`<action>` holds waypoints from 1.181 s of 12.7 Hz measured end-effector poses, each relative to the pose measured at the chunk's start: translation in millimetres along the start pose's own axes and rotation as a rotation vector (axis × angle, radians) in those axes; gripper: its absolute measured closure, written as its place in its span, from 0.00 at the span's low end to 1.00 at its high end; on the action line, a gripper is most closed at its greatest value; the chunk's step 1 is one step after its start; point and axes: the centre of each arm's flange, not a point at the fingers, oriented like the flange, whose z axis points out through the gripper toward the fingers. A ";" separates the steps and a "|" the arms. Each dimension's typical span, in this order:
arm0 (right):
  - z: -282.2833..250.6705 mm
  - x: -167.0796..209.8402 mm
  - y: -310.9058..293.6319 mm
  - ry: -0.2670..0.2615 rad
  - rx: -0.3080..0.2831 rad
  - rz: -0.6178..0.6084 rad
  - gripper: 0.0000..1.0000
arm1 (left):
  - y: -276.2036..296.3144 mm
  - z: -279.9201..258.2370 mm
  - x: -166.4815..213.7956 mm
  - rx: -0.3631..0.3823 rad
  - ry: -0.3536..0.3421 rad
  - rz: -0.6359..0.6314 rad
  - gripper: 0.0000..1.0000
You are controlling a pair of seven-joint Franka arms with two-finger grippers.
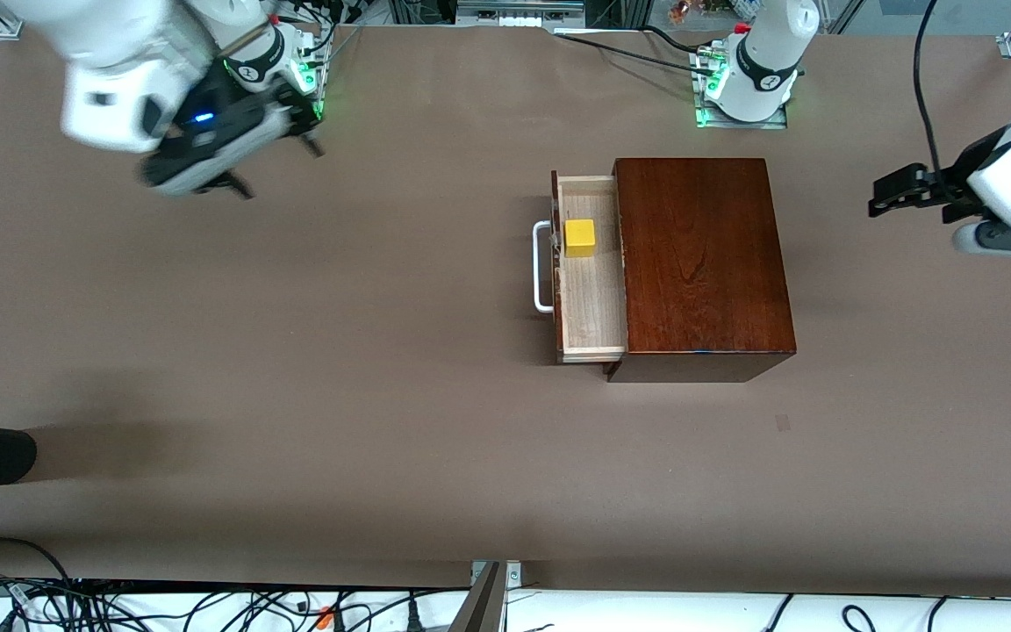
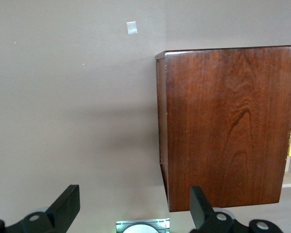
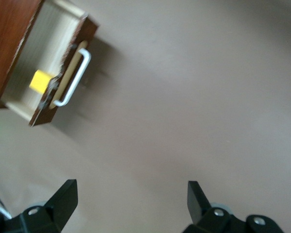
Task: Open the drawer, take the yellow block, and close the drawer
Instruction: 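Release the handle with the left gripper while the right gripper approaches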
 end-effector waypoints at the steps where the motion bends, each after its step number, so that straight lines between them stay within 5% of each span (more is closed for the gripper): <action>1: 15.0 9.7 -20.2 -0.004 0.003 -0.057 0.00 | 1.5 -3.2 -2.8 0.014 0.034 0.003 0.00; 7: 142.5 53.6 -188.9 0.012 -0.100 -0.454 0.00 | 23.8 -10.5 -25.3 0.057 0.020 -0.114 0.00; 15: 272.1 69.8 -286.8 -0.013 -0.225 -0.795 0.00 | 20.5 -17.8 -18.4 0.045 0.086 0.036 0.00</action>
